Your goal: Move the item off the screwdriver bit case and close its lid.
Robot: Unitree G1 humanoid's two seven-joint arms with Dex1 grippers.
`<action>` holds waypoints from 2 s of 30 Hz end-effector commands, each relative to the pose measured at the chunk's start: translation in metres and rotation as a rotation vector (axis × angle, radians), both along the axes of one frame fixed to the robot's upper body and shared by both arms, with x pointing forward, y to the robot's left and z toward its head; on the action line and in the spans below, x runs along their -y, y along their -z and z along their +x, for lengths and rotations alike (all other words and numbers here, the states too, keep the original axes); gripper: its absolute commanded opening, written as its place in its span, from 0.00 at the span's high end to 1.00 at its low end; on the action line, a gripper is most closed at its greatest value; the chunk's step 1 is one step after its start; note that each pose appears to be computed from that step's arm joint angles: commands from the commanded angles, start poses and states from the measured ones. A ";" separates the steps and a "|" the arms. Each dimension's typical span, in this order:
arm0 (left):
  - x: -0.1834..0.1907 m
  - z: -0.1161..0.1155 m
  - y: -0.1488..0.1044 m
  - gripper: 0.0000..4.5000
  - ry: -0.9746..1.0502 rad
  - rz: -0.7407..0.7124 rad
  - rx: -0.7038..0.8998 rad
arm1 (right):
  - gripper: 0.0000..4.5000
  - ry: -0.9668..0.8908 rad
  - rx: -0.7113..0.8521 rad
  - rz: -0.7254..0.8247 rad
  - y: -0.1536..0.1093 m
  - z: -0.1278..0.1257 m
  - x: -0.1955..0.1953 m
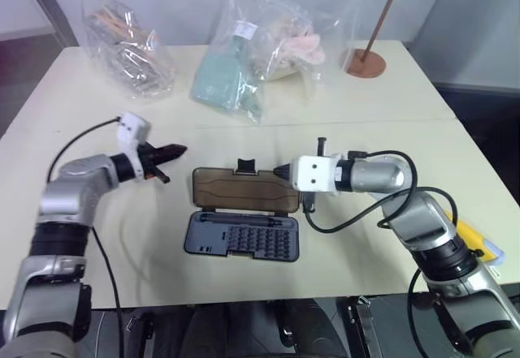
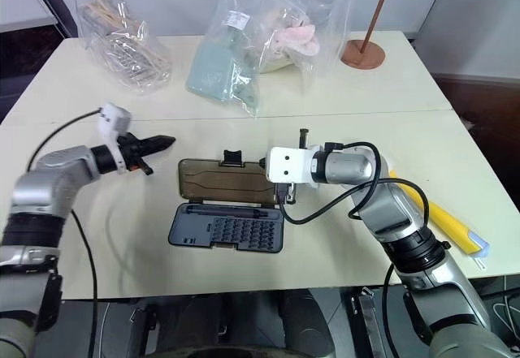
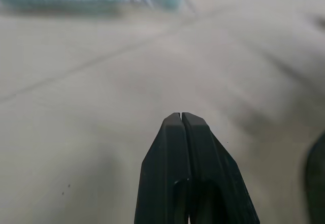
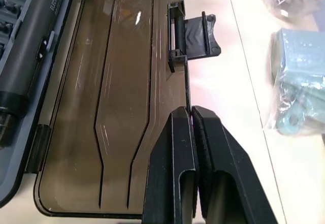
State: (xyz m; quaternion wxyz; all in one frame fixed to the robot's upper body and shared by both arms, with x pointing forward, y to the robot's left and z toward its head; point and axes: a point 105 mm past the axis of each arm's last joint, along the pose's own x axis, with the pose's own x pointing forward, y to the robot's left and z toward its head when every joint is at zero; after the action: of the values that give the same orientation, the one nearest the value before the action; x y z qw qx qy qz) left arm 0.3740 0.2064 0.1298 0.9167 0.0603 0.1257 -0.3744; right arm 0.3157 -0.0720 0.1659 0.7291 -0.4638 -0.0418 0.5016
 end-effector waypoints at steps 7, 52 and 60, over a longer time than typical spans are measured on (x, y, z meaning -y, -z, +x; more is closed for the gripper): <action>0.044 -0.008 0.013 1.00 0.247 0.014 -0.001 | 1.00 -0.039 0.066 0.020 -0.018 -0.009 -0.007; 0.079 -0.040 -0.006 1.00 0.798 0.210 -0.120 | 0.99 -0.049 -0.657 0.187 0.062 -0.147 -0.013; 0.124 -0.053 0.038 1.00 1.032 0.325 -0.129 | 0.99 0.033 -0.482 0.186 0.088 -0.121 -0.058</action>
State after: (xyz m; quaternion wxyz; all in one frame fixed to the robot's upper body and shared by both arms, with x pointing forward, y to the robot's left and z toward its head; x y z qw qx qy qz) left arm 0.3208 0.0832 0.0883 0.5983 0.2048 0.2004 -0.7483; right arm 0.1903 -0.0173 0.0763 0.7599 -0.2385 0.1160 0.5935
